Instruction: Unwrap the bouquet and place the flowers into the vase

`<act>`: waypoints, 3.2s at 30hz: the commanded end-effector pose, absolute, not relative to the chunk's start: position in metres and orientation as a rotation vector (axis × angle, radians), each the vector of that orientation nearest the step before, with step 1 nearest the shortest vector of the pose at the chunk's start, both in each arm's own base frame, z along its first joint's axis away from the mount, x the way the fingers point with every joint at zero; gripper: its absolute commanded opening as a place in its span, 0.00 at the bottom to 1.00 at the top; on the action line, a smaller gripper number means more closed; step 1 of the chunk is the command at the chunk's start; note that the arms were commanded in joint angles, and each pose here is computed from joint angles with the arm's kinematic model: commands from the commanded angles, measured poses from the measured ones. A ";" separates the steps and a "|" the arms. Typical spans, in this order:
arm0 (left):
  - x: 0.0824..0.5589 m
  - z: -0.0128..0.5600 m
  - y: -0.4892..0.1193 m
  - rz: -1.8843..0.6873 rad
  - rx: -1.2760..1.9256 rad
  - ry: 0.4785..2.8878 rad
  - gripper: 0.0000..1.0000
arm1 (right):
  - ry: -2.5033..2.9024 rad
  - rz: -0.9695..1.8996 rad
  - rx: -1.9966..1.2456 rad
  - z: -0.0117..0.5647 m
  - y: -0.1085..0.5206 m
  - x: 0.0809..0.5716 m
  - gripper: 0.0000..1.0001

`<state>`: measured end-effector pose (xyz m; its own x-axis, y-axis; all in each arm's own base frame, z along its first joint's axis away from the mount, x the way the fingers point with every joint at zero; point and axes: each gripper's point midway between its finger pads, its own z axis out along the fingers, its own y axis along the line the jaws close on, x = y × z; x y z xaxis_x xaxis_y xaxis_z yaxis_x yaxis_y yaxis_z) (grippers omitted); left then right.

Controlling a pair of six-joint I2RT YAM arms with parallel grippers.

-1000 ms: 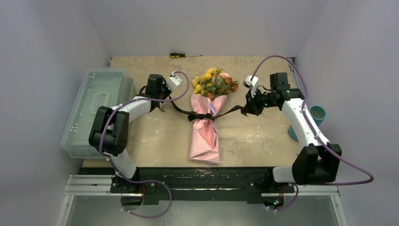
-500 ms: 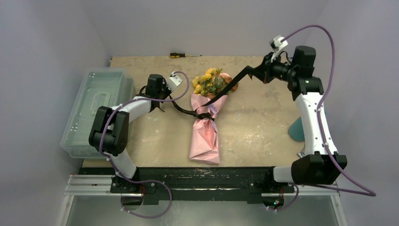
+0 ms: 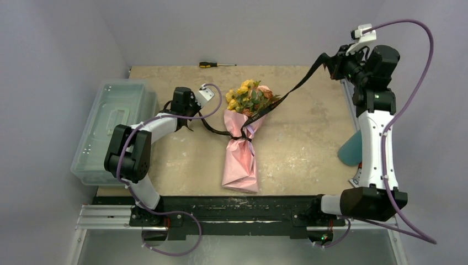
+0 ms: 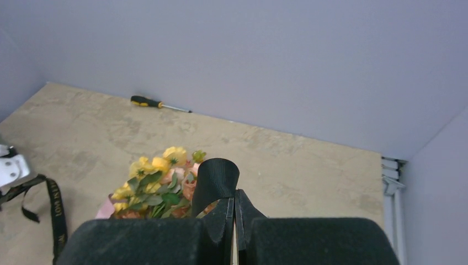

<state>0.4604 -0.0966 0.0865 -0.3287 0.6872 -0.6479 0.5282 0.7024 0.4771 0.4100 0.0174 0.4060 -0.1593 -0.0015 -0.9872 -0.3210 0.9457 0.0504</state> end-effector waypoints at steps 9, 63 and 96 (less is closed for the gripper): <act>0.462 0.095 -0.109 0.137 0.929 1.966 0.00 | 1.735 -0.087 -0.088 0.400 -0.041 0.389 0.00; 0.411 0.157 -0.181 -0.338 0.974 1.850 0.62 | 2.249 0.818 -1.056 0.079 0.175 0.393 0.58; 0.382 0.176 -0.200 -0.512 1.052 1.781 1.00 | 2.374 0.550 -1.144 0.112 0.063 0.316 0.00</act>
